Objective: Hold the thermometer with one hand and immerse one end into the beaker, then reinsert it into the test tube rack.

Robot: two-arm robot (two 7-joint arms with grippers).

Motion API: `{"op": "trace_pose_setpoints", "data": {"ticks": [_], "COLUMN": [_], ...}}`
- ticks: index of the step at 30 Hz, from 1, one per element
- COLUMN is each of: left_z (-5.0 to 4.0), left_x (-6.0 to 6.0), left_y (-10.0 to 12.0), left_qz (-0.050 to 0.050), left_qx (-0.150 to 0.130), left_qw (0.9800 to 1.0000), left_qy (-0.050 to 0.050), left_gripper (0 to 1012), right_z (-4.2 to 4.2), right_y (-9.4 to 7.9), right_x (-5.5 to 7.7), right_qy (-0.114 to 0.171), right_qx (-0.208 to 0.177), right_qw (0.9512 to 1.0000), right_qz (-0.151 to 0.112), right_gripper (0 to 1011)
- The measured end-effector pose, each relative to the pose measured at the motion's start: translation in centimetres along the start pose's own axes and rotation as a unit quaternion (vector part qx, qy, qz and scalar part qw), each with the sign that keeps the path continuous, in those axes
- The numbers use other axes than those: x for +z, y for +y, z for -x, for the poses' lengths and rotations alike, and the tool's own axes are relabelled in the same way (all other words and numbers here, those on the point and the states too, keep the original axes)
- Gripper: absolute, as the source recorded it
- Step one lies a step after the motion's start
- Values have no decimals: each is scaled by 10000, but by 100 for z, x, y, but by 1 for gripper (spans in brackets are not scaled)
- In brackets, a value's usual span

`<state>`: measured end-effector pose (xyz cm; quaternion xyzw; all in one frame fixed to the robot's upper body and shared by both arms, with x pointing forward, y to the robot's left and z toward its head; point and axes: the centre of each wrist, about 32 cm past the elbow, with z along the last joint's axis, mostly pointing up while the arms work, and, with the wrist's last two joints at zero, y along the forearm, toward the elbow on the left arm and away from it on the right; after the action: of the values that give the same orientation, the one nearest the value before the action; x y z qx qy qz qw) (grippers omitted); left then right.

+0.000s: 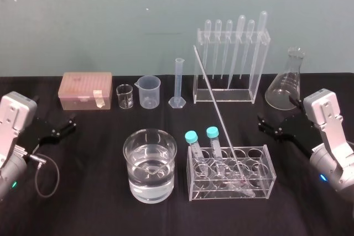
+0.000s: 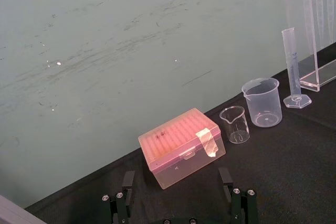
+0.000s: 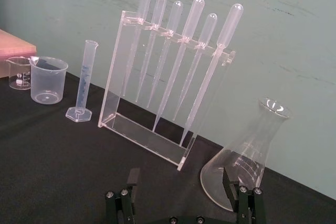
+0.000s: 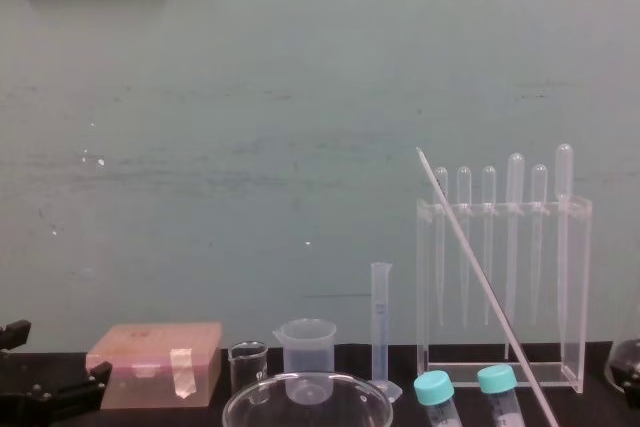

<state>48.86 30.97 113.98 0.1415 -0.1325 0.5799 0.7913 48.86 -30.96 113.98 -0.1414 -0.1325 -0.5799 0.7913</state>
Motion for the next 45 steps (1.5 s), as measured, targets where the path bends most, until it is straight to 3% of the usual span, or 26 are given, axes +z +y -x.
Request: {"op": "trace_pose_setpoints", "data": {"ticks": [40,45], "left_z": [0,0], "left_x": [0,0], "left_y": [0,0], "left_qz": [0,1], "left_qx": [0,0], "left_qw": [10000,10000], "left_qy": [0,0], "left_gripper": [1008,1008], "right_z": [0,-67], "right_y": [0,16], "right_x": [0,18], "right_qy": [0,-61], "right_qx": [1,62], "right_qw": [10000,10000], "right_qz": [1,31], "right_gripper": [1003,1003]}}
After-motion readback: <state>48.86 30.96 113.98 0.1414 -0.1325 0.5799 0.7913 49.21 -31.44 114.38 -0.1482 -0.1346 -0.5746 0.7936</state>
